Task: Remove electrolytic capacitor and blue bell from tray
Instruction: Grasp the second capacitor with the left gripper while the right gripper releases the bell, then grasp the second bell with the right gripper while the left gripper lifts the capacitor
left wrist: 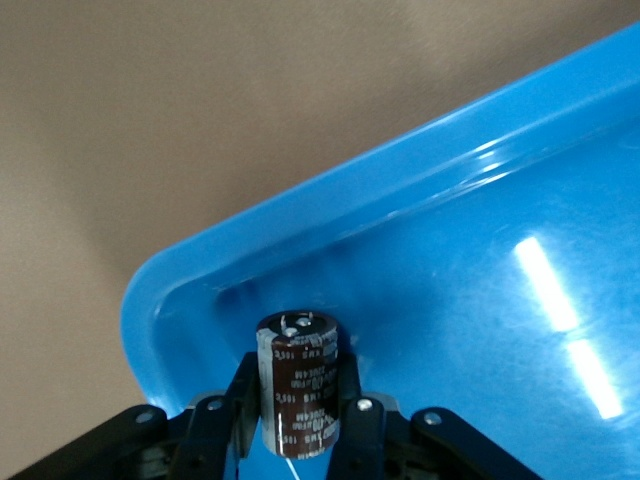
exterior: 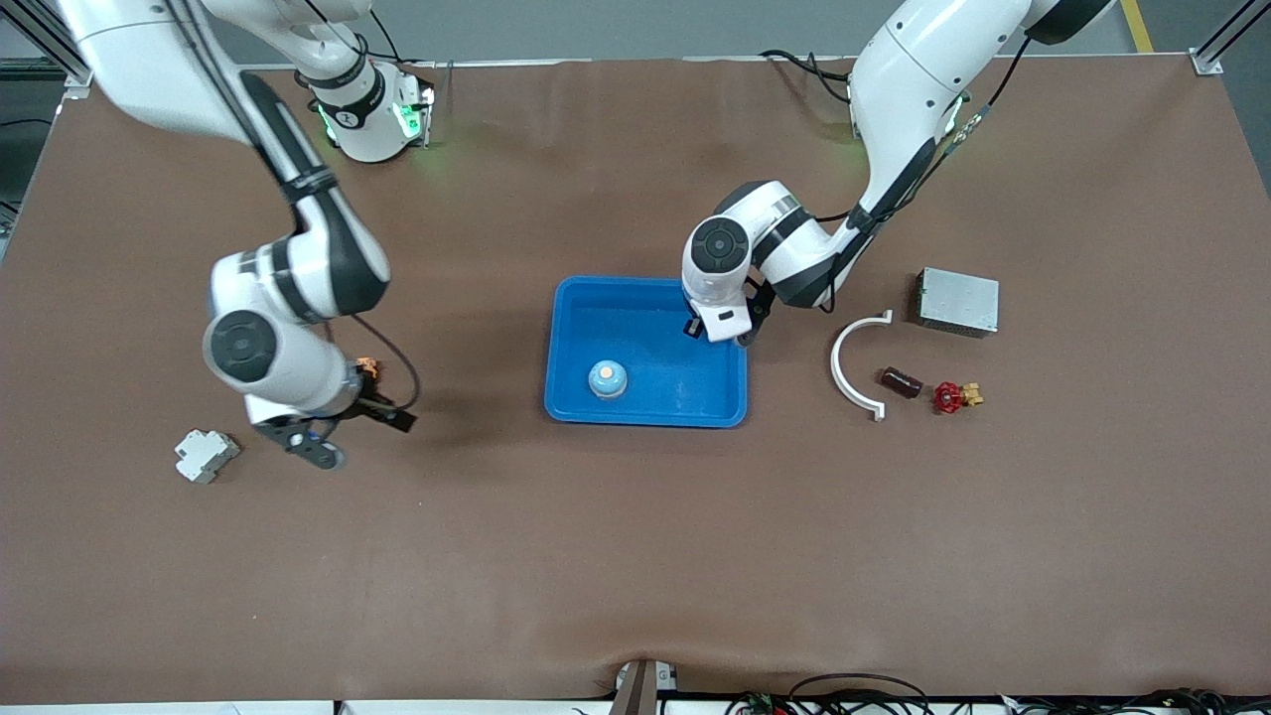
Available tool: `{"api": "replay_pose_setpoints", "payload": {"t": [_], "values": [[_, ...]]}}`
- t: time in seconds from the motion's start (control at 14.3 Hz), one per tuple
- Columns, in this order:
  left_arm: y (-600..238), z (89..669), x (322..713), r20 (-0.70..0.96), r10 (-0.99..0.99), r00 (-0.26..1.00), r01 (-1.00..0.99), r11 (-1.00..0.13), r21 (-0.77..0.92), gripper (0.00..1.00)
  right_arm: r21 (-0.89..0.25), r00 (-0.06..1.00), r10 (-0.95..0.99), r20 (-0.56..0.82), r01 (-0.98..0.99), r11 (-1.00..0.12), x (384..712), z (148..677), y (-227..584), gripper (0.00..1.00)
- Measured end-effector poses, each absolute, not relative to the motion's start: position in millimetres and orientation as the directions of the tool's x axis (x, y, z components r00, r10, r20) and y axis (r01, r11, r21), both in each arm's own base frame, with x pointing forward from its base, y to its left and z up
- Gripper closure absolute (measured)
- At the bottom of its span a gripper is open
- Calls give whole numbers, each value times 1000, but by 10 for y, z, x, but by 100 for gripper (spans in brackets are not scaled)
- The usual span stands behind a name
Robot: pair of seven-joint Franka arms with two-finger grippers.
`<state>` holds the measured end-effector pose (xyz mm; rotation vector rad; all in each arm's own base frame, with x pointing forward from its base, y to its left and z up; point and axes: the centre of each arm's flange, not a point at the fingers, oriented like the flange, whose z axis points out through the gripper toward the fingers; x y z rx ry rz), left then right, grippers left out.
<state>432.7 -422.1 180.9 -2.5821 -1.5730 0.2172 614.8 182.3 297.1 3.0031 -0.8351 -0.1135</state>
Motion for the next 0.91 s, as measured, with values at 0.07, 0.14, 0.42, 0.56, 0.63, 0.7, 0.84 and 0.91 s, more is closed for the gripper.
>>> {"api": "replay_pose_setpoints", "payload": {"t": [0.07, 0.14, 0.42, 0.56, 0.63, 0.7, 0.84, 0.91], "values": [[-4225, 1850, 4386, -66, 892, 448, 878, -452, -156, 66, 12, 840, -538, -73, -538, -843, 6104, 3001, 2055, 0], [-4237, 1919, 4468, -69, 895, 441, 884, -447, -139, 66, -17, 828, -555, -84, -558, -830, 6063, 3028, 2253, 0], [-4126, 2436, 4871, -32, 914, 405, 907, -406, -110, 66, -83, 779, -621, -85, -627, -775, 5832, 3095, 2990, 0], [-3953, 2766, 5080, 1, 918, 398, 911, -395, -119, 66, -113, 765, -639, -81, -644, -757, 5634, 3084, 3441, 0], [-3850, 2916, 5173, 13, 915, 403, 909, -399, -125, 66, -121, 761, -644, -83, -649, -751, 5529, 3043, 3640, 0], [-3721, 3044, 5268, 21, 910, 414, 904, -408, -126, 66, -123, 761, -643, -86, -649, -751, 5430, 2979, 3806, 0], [-3369, 3236, 5465, 31, 893, 449, 887, -442, -135, 66, -111, 759, -645, -88, -651, -751, 5270, 2835, 4039, 0], [-3151, 3304, 5560, 33, 883, 469, 876, -459, -149, 66, -103, 754, -652, -81, -657, -747, 5210, 2774, 4125, 0]]}}
